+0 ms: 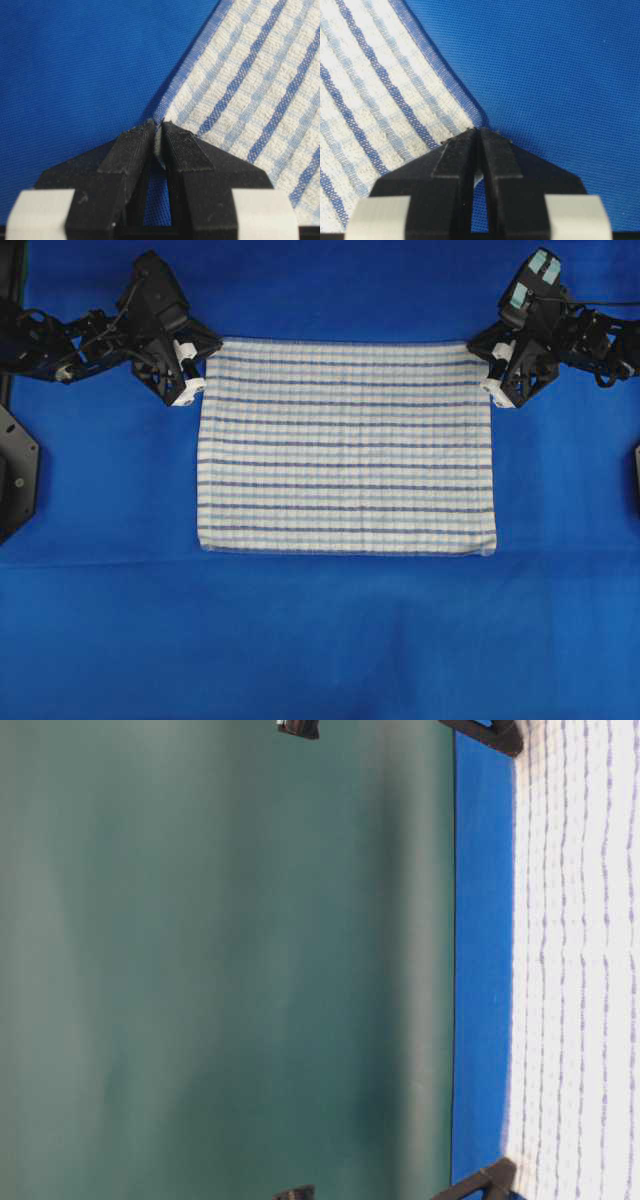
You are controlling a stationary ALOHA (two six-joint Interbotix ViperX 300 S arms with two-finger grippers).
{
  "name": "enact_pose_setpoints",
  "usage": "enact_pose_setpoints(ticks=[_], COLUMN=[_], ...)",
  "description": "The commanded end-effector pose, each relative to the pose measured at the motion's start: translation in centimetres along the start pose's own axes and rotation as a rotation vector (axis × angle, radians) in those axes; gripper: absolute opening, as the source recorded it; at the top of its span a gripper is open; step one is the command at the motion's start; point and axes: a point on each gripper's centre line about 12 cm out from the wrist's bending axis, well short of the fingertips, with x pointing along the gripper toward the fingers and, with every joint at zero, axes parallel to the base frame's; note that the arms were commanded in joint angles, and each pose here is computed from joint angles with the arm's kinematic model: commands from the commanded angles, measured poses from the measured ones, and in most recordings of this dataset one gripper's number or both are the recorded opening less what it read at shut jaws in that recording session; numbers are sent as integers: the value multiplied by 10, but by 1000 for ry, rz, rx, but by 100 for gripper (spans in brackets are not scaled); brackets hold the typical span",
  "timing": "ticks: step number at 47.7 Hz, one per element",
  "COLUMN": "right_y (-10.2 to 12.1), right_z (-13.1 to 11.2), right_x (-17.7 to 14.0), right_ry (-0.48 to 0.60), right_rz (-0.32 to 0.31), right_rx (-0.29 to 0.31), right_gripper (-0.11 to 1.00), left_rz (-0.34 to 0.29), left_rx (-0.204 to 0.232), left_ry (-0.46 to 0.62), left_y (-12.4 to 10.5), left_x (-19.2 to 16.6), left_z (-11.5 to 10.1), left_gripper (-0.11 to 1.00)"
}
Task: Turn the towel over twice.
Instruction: 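Lift the towel corners and pull them up and away from the table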
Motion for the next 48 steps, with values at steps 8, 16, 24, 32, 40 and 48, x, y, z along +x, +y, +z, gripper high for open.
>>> enact_pose_setpoints(ticks=[8,16,24,32,40,48], right_y=[-7,-22,-40,-50,-52,-52], right_z=[27,50,79,109,138,160], right_x=[-14,-30,-49,-73,-100,-125], right_ry=[-101,-158,-217,-282,-349,-412], right_rz=[-18,-59,-110,-146,-166,-176], right_rx=[16,22,7,-21,-56,-73], right_gripper=[4,4,4,4,4,4], left_rz=[18,53,98,134,157,165], left_rx=[40,72,65,90,88,91], left_ry=[-103,-167,-221,-275,-349,-407], left_y=[6,17,33,44,51,52], left_x=[-18,-31,-45,-61,-76,-93], left_z=[40,68,99,129,156,176], left_gripper=[5,5,5,5,5,5])
